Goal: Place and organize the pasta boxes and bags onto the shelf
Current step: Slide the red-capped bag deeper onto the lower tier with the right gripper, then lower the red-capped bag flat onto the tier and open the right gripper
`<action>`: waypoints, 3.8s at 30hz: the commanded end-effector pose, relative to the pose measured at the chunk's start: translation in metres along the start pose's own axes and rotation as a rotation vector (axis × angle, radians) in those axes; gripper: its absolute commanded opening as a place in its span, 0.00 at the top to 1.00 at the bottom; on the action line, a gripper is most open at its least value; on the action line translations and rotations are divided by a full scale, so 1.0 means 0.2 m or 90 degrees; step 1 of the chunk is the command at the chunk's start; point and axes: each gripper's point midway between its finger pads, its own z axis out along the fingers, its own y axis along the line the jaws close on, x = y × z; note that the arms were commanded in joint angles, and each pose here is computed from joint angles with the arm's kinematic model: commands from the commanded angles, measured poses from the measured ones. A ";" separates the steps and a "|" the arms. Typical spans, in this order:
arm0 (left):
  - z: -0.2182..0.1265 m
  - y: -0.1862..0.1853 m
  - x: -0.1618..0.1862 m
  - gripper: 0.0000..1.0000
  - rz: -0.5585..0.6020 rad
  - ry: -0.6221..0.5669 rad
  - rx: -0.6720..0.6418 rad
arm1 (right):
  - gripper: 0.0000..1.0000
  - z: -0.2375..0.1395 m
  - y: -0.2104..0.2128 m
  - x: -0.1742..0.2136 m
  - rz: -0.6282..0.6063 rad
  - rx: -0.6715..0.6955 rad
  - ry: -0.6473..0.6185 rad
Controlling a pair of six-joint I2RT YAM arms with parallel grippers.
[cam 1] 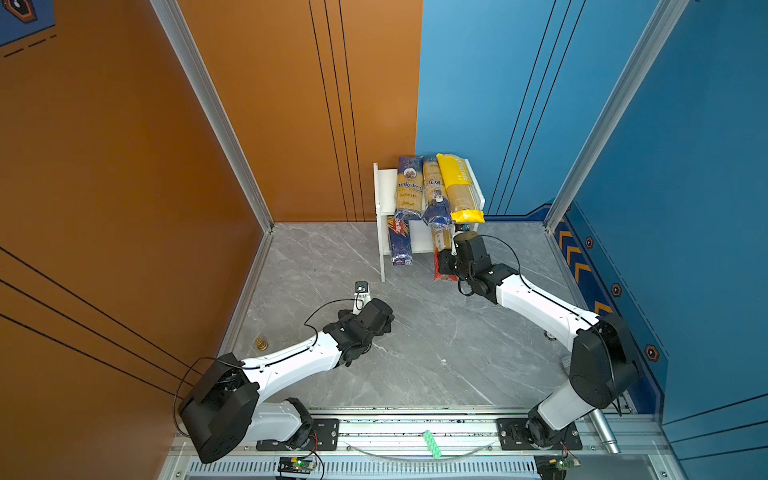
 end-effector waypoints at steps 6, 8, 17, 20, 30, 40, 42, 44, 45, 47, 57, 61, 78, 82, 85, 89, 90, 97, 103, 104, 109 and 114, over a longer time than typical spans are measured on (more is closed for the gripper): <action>0.00 0.04 0.03 0.02 0.005 0.002 -0.021 | 1.00 -0.09 0.12 -0.42 0.019 -0.060 -0.175; 0.00 0.05 0.03 0.02 0.006 0.003 -0.023 | 1.00 -0.09 0.12 -0.41 0.019 -0.059 -0.174; 0.01 0.04 0.03 0.02 0.006 0.004 -0.023 | 1.00 -0.08 0.10 -0.42 0.020 -0.055 -0.177; 0.01 0.04 0.03 0.02 0.006 0.004 -0.023 | 1.00 -0.07 0.10 -0.43 0.020 -0.055 -0.180; 0.01 0.04 0.03 0.02 0.006 0.005 -0.024 | 1.00 -0.06 0.10 -0.45 0.015 -0.057 -0.180; 0.02 0.04 0.03 0.02 0.005 0.005 -0.025 | 1.00 -0.04 0.09 -0.46 0.009 -0.054 -0.178; 0.02 0.04 0.03 0.02 0.007 0.006 -0.024 | 0.99 -0.03 0.09 -0.45 0.009 -0.054 -0.177; 0.03 0.04 0.03 0.02 0.009 0.008 -0.025 | 0.99 -0.03 0.09 -0.46 0.010 -0.054 -0.178; 0.03 0.04 0.03 0.02 0.009 0.008 -0.024 | 0.99 -0.03 0.09 -0.46 0.010 -0.056 -0.178; 0.03 0.03 0.03 0.02 0.010 0.008 -0.024 | 0.99 -0.03 0.09 -0.46 0.011 -0.056 -0.180; 0.03 0.04 0.03 0.02 0.010 0.010 -0.026 | 1.00 -0.04 0.08 -0.48 0.009 -0.053 -0.191; 0.03 0.03 0.03 0.02 0.011 0.011 -0.025 | 0.99 -0.04 0.08 -0.48 0.009 -0.053 -0.194; 0.03 0.04 0.03 0.02 0.011 0.010 -0.028 | 0.77 0.04 0.06 -0.41 0.008 -0.043 -0.168; 0.03 0.04 0.03 0.02 0.011 0.011 -0.029 | 0.70 0.04 0.05 -0.40 0.008 -0.041 -0.165; 0.03 0.04 0.03 0.02 0.011 0.012 -0.028 | 0.69 0.04 0.05 -0.40 0.009 -0.039 -0.166; 0.03 0.04 0.03 0.02 0.012 0.013 -0.027 | 0.65 0.04 0.05 -0.40 0.009 -0.038 -0.165; 0.03 0.04 0.03 0.02 0.011 0.013 -0.027 | 0.65 0.04 0.05 -0.39 0.009 -0.039 -0.165; 0.03 0.04 0.03 0.02 0.009 0.013 -0.028 | 0.65 0.05 0.04 -0.37 0.012 -0.037 -0.161; 0.03 0.04 0.04 0.02 0.010 0.014 -0.028 | 0.64 0.06 0.03 -0.36 0.016 -0.036 -0.157; 0.03 0.04 0.04 0.02 0.011 0.014 -0.028 | 0.64 0.06 0.03 -0.36 0.017 -0.036 -0.157; 0.03 0.04 0.04 0.02 0.011 0.015 -0.028 | 0.64 0.06 0.03 -0.35 0.023 -0.035 -0.155; 0.03 0.05 0.04 0.02 0.009 0.014 -0.028 | 0.64 0.06 0.03 -0.33 0.029 -0.038 -0.151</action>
